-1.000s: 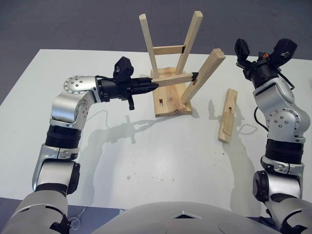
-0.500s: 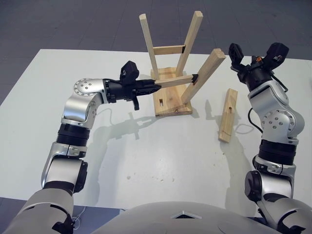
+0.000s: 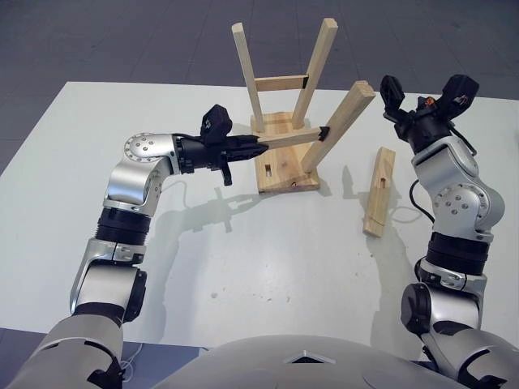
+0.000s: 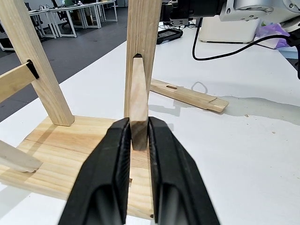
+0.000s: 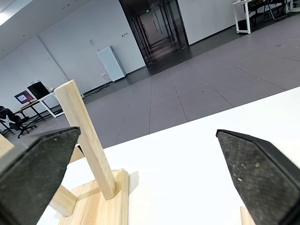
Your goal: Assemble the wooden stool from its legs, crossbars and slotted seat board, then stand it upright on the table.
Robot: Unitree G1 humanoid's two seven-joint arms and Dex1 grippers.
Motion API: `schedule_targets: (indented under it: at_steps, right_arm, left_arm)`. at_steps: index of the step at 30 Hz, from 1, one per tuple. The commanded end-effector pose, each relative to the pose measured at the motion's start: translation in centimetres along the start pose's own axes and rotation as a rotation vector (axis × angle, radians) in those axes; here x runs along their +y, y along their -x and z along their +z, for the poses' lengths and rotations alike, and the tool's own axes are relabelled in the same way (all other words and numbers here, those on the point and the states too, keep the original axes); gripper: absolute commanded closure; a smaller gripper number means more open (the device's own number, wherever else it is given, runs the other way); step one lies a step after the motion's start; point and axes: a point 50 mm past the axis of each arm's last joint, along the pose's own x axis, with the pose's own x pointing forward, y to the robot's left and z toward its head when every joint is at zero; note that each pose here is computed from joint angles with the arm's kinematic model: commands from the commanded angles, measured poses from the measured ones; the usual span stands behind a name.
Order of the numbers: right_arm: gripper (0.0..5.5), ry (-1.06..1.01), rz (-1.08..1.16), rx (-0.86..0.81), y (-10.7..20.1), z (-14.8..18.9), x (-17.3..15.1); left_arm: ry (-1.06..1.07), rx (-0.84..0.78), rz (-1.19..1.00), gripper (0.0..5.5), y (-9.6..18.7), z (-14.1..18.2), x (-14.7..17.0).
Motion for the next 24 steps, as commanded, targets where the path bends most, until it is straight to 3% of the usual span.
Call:
schedule_targets:
  at_steps: [1,24]
  right_arm:
    - [0.1,-0.003,0.008,-0.01,-0.09,0.46,0.29]
    - [0.1,-0.028,0.011,0.009,0.13,0.04,0.54]
  left_arm:
    - [-0.018,0.025,-0.002,5.07,0.12,-0.35,-0.21]
    - [-0.062,0.023,0.01,5.07,-0.58,-0.02,0.26]
